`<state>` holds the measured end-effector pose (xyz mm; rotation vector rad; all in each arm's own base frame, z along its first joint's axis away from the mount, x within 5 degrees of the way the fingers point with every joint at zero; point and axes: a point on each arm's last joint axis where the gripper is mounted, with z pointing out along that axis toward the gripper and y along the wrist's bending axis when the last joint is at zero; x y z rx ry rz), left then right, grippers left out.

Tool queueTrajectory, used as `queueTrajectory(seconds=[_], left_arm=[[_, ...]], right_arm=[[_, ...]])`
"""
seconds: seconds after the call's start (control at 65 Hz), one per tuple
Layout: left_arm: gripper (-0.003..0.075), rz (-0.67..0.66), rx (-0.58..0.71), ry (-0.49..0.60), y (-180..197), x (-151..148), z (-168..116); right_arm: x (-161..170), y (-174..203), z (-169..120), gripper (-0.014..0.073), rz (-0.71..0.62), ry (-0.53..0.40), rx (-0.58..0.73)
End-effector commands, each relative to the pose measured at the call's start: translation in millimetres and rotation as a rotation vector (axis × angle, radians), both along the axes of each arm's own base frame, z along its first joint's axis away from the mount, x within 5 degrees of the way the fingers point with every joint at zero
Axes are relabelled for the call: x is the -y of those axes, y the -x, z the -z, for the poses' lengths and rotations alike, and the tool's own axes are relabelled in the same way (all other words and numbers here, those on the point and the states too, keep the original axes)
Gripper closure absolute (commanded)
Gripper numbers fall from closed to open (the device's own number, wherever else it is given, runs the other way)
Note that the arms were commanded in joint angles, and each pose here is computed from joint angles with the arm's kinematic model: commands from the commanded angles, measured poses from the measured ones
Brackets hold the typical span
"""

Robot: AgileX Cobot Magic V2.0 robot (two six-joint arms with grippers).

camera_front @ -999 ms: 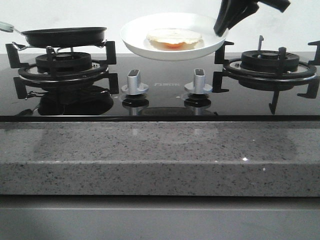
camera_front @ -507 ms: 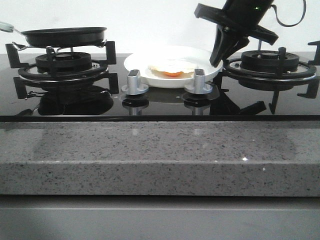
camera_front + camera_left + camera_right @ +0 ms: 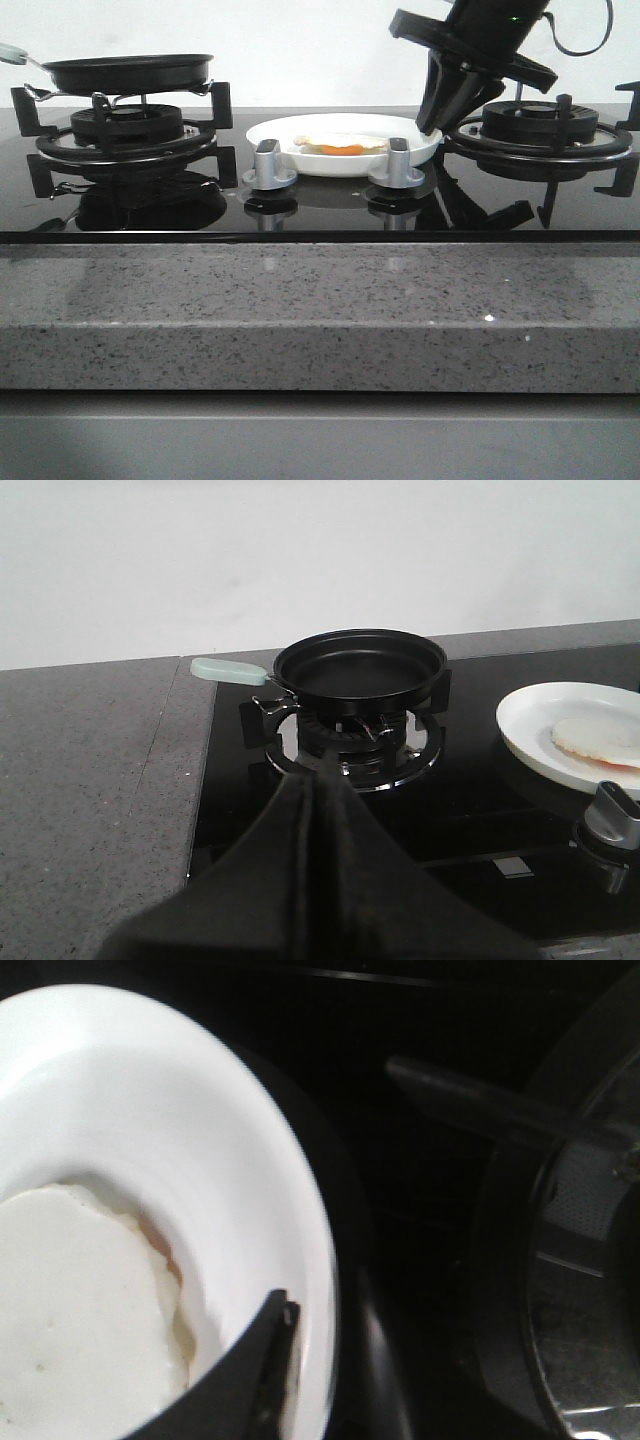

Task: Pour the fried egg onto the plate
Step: 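Open the right gripper and lift it away from the plate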

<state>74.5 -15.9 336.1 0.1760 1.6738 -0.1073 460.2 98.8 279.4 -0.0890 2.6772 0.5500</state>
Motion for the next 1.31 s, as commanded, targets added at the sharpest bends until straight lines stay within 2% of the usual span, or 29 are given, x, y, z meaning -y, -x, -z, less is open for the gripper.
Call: queueTrajectory(seconds=[0.0, 0.169, 0.431, 0.523, 0.646, 0.83, 0.984, 1.092, 1.292], left_arm=[[0.0739, -0.020, 0.088, 0.036, 0, -2, -15], [0.0739, -0.020, 0.088, 0.036, 0, -2, -15], [0.0739, -0.020, 0.088, 0.036, 0, -2, -15], [0.0739, -0.020, 0.088, 0.036, 0, -2, -15], [0.0739, -0.020, 0.088, 0.036, 0, -2, -15], [0.0739, -0.020, 0.088, 0.036, 0, -2, -15], [0.0739, -0.020, 0.088, 0.036, 0, -2, -15], [0.0739, -0.020, 0.088, 0.036, 0, -2, -15], [0.0739, -0.020, 0.088, 0.036, 0, -2, -15]], right_arm=[[5, 9, -49, 0.0327, 0.014, -0.041, 0.125], [17, 18, -76, 0.0338, 0.005, -0.029, 0.139], [33, 32, -97, 0.0622, 0.002, 0.051, 0.130], [36, 35, -100, 0.0666, 0.000, 0.064, 0.117], [37, 44, -107, 0.0663, -0.010, 0.080, 0.106], [46, 68, -139, 0.0663, 0.013, 0.144, 0.188], [55, 108, -161, 0.0663, 0.035, 0.207, 0.221], [63, 133, -161, 0.0663, 0.060, 0.268, 0.239], [70, 189, -167, 0.0663, 0.098, 0.267, 0.375]])
